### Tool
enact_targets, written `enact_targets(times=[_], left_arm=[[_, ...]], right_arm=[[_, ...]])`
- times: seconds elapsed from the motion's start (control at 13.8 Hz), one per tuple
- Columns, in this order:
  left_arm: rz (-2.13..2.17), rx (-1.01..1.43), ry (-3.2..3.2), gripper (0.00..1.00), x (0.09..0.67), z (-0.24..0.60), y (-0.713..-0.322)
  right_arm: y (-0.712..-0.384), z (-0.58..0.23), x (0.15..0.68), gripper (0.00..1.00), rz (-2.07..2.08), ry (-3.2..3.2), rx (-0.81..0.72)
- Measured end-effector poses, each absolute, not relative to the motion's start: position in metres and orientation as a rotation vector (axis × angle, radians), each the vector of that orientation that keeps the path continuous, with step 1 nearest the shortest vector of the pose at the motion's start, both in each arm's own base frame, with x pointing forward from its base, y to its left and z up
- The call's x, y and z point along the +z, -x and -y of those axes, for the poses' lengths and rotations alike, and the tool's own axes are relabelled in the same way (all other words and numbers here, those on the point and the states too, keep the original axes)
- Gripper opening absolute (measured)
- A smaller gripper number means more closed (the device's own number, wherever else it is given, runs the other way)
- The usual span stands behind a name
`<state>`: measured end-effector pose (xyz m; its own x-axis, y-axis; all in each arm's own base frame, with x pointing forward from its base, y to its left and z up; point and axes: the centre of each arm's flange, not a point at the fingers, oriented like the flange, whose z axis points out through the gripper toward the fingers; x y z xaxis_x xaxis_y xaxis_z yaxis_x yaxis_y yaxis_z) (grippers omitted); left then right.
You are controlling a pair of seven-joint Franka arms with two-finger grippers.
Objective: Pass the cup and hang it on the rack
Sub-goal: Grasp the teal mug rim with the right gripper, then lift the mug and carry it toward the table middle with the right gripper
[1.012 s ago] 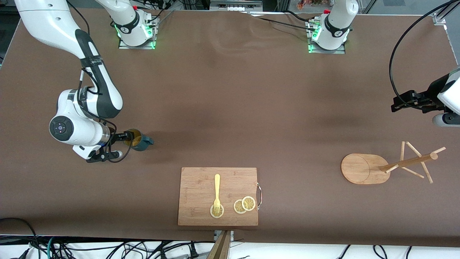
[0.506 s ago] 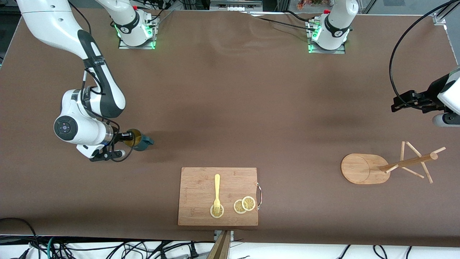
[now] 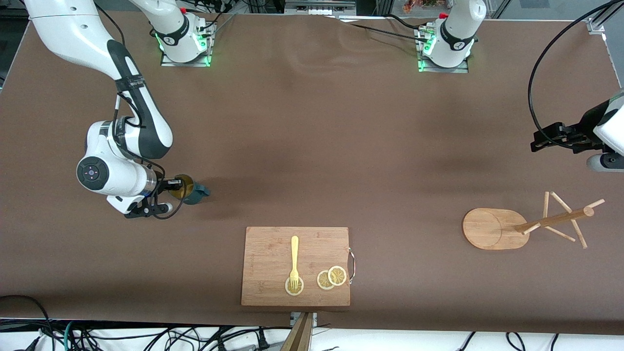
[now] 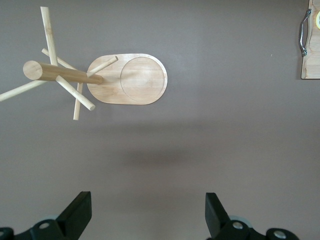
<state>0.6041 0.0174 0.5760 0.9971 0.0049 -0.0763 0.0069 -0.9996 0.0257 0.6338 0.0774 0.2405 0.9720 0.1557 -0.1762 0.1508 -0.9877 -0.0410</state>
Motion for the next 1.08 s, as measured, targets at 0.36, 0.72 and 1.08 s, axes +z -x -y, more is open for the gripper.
enact_targets(times=[0.36,0.72,1.08], left_arm=[[-0.009,-0.119,-3.113,1.00,0.576,-0.017,-0.604],[-0.009,-0.120,-3.113,1.00,0.576,-0.017,-0.604],[-0.007,-0.128,-3.113,1.00,0.572,-0.017,-0.606]], right_arm=[[-0.633,-0.083,0.243,0.05,0.252,3.088,0.274],[-0.624,-0.141,0.272,0.05,0.222,3.061,0.260],[-0.602,-0.268,0.320,0.05,0.151,3.032,0.190]])
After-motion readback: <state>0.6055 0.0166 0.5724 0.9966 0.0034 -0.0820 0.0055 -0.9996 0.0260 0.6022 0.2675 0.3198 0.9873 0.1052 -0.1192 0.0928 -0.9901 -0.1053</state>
